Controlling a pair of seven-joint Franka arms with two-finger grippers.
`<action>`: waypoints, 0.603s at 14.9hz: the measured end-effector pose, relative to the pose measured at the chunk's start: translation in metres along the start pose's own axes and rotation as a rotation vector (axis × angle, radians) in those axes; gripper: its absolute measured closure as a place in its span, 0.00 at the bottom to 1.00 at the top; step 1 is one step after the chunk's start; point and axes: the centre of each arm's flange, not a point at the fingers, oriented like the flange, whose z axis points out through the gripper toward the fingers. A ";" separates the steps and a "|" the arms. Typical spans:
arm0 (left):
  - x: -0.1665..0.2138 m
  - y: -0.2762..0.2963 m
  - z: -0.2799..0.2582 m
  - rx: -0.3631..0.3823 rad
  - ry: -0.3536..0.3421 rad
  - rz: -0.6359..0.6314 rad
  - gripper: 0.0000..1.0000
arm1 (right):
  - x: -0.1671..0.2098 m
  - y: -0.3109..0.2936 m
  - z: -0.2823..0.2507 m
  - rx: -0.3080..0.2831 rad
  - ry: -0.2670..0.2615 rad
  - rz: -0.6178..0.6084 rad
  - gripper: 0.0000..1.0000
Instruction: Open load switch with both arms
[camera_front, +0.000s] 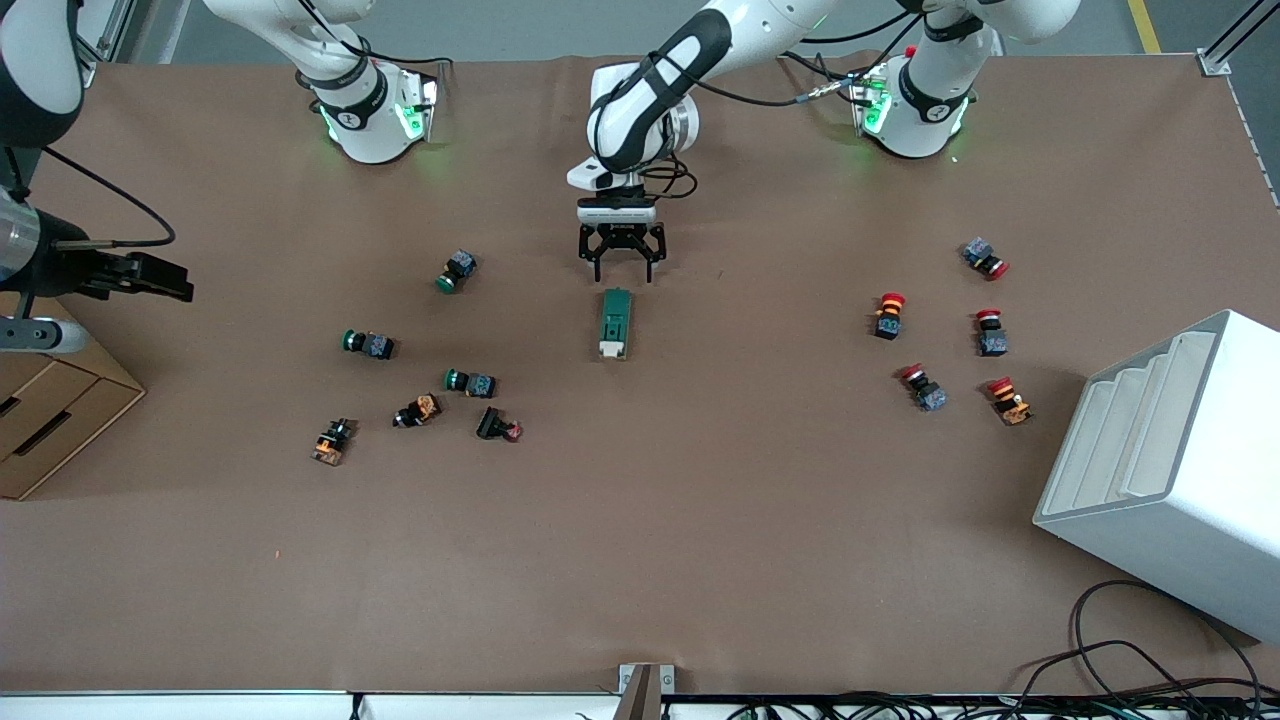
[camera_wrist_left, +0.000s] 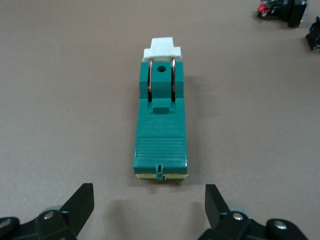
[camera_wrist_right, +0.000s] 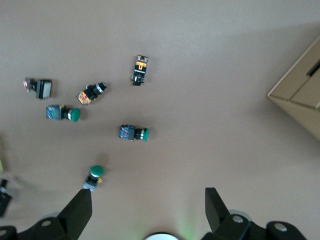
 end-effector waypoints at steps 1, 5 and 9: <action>-0.002 -0.001 0.000 0.013 0.029 0.010 0.02 | -0.001 -0.017 0.001 -0.004 0.001 0.061 0.00; -0.021 0.000 0.004 -0.001 0.118 0.034 0.02 | 0.002 -0.124 0.034 -0.036 0.001 0.303 0.00; -0.047 -0.005 0.020 -0.056 0.235 -0.013 0.02 | -0.007 -0.242 0.089 -0.033 -0.009 0.583 0.00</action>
